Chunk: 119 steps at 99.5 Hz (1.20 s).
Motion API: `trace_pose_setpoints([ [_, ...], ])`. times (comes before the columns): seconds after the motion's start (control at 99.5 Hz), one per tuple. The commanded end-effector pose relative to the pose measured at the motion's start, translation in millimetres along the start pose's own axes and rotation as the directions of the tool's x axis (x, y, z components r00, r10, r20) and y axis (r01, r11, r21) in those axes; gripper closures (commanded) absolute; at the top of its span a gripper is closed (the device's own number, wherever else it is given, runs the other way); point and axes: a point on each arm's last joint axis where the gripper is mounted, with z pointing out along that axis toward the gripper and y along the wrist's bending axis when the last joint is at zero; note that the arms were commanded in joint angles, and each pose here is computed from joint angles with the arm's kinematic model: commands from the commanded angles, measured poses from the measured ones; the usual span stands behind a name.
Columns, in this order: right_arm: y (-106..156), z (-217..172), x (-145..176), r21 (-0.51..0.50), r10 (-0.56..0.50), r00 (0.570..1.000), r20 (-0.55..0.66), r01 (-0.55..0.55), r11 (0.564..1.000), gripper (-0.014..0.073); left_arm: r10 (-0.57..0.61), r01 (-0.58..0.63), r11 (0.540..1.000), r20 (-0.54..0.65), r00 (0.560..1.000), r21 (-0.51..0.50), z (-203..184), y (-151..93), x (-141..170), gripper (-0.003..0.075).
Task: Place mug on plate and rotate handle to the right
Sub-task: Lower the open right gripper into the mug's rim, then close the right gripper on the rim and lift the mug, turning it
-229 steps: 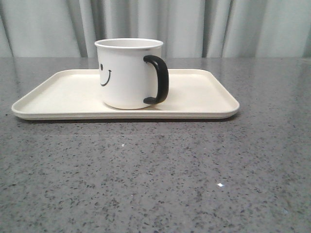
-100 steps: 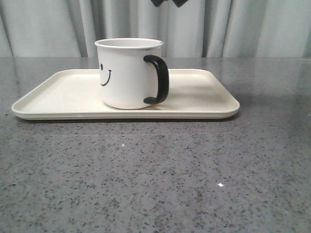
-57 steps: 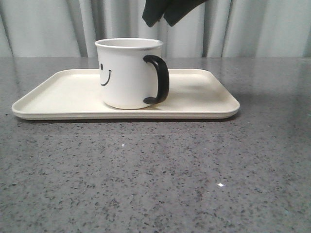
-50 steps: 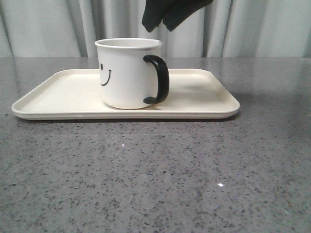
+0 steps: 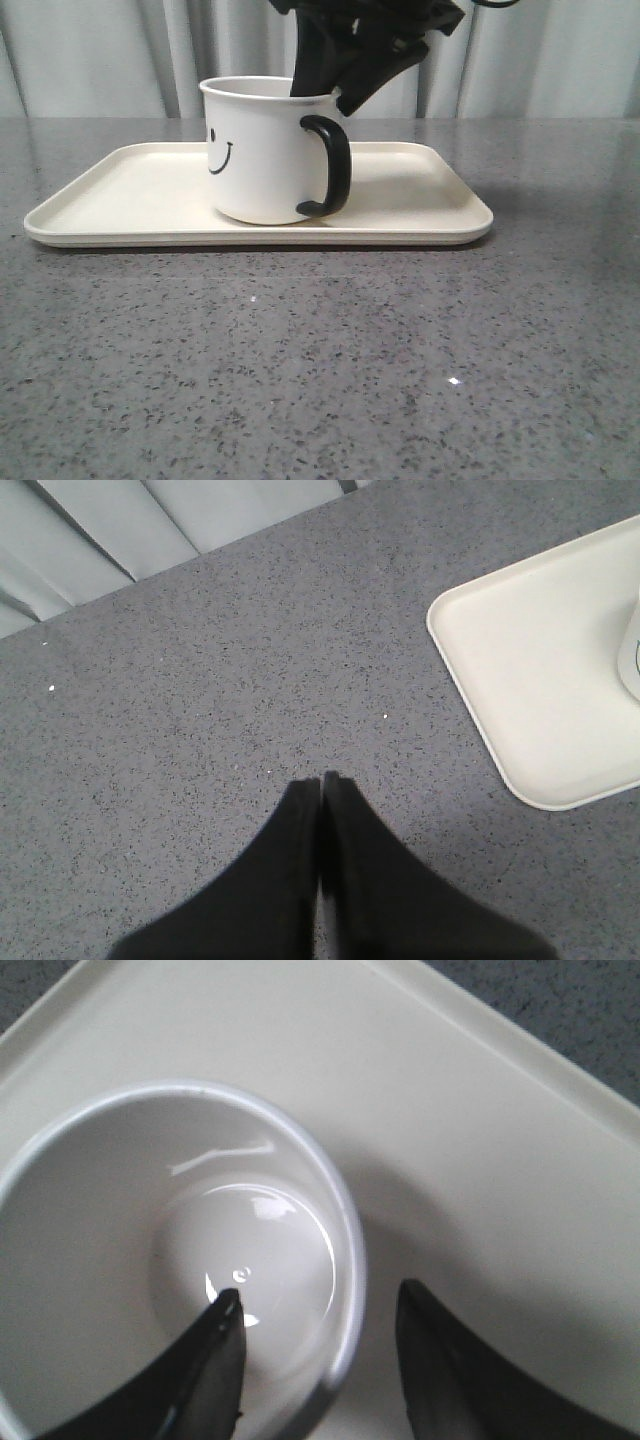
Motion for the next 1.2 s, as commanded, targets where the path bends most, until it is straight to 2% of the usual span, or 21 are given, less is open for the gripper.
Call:
trace_pose_setpoints([
  [0.0,3.9,-16.9,-12.0,-0.005,-0.007,0.997,0.076,0.008,1.000,0.0224,-0.016,0.017,1.000,0.038,0.999,-0.013,-6.0,3.9,-3.9,0.0740],
  [0.07,3.4,-14.2,-11.4,-0.007,-0.004,0.998,0.068,0.005,1.000,0.0236,-0.016,0.017,1.000,0.038,0.999,-0.013,-6.0,3.9,-3.9,0.0740],
  [0.141,3.8,-13.8,-11.4,-0.013,0.001,0.998,0.068,0.000,1.000,0.0300,-0.016,0.017,1.000,0.038,0.999,-0.013,-6.0,3.9,-3.9,0.0740],
  [0.211,4.1,-14.0,-11.8,-0.016,0.005,0.997,0.071,-0.004,1.000,0.0423,-0.016,0.017,1.000,0.038,0.999,-0.013,-6.0,3.9,-3.9,0.0740],
  [0.332,3.9,-14.1,-12.8,-0.014,0.006,0.997,0.082,-0.005,1.000,0.0685,-0.016,0.017,1.000,0.038,0.999,-0.013,-6.0,3.9,-3.9,0.0740],
  [0.362,3.8,-14.1,-13.2,-0.013,0.006,0.996,0.086,-0.005,1.000,0.0721,-0.016,0.017,1.000,0.038,0.999,-0.013,-6.0,3.9,-3.9,0.0740],
  [0.553,4.6,-21.9,-23.2,-0.005,-0.014,0.991,0.134,0.015,1.000,0.0715,-0.016,0.017,1.000,0.038,0.999,-0.013,-6.0,3.9,-3.9,0.0740],
  [0.733,12.0,-56.9,-50.4,0.005,-0.157,0.967,0.199,0.160,0.987,0.0715,-0.017,0.017,1.000,0.038,0.999,-0.011,-6.0,3.7,-3.9,0.0740],
  [0.864,18.2,-96.1,-71.8,0.050,-0.297,0.921,0.252,0.294,0.954,0.0715,-0.017,0.018,1.000,0.037,0.999,-0.009,-6.0,3.5,-3.8,0.0740],
  [1.055,25.7,-138.8,-86.8,0.146,-0.509,0.815,0.276,0.488,0.861,0.0715,-0.020,0.020,1.000,0.036,0.999,0.000,-6.0,2.7,-3.7,0.0740],
  [1.186,27.1,-141.5,-82.9,0.159,-0.661,0.720,0.210,0.642,0.750,0.0713,-0.023,0.023,1.000,0.034,0.999,0.008,-6.0,1.9,-3.6,0.0740],
])
